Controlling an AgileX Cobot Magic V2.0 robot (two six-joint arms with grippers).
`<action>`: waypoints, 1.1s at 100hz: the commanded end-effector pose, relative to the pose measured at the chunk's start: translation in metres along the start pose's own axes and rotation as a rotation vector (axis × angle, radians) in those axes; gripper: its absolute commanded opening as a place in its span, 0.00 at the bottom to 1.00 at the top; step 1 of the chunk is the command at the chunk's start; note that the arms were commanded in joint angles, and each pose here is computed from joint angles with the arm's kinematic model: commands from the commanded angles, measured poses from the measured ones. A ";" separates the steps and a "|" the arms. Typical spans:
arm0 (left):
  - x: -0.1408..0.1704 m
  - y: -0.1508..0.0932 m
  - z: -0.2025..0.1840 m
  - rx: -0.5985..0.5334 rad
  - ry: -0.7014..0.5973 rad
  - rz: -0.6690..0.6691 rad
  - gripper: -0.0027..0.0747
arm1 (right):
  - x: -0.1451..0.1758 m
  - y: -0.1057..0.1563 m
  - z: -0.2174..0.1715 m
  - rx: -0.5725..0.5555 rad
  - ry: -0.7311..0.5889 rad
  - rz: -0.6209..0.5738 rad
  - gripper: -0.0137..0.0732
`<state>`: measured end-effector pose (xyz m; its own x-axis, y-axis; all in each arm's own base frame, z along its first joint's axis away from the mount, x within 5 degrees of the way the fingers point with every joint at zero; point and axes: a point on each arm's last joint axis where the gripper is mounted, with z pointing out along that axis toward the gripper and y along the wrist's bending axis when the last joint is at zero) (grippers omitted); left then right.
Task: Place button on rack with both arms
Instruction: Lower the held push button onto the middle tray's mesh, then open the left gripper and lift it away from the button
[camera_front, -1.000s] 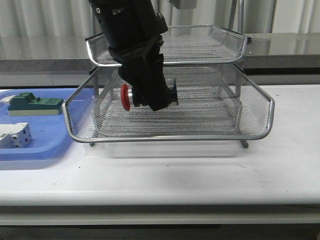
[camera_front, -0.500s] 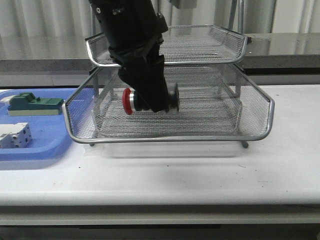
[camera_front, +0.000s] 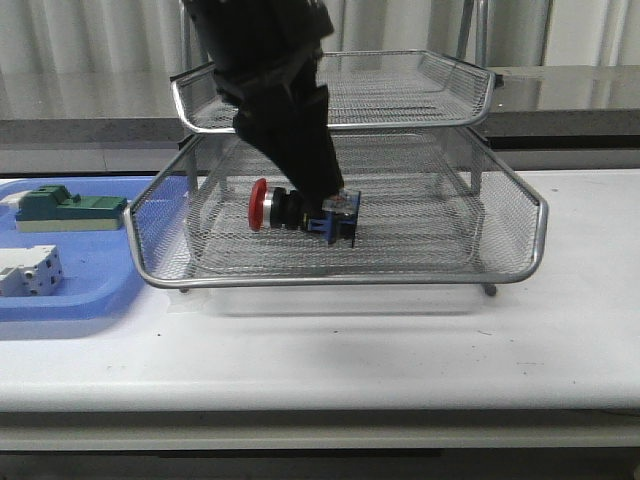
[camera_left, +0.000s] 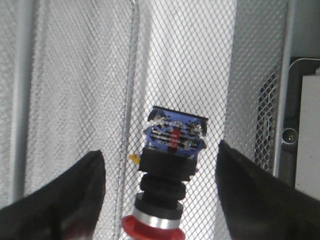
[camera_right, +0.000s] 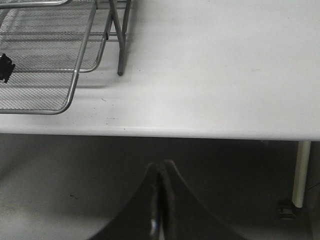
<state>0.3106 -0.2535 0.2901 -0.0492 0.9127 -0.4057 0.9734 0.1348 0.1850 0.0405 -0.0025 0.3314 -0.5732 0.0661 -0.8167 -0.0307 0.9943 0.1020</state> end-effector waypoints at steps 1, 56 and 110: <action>-0.015 -0.002 -0.055 -0.105 -0.134 -0.002 0.63 | -0.013 0.001 -0.006 0.001 -0.085 -0.010 0.08; 0.065 0.017 -0.190 -0.424 -0.264 -0.393 0.61 | -0.013 0.001 -0.006 0.001 -0.085 -0.010 0.08; 0.180 -0.056 -0.223 -0.828 -0.445 -0.786 0.60 | -0.013 0.001 -0.006 0.001 -0.085 -0.010 0.08</action>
<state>0.2129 -0.0162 0.3959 -0.4302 0.3827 -0.8176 0.3725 0.9003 0.2254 0.0405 -0.0025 0.3314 -0.5732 0.0661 -0.8167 -0.0307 0.9943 0.1020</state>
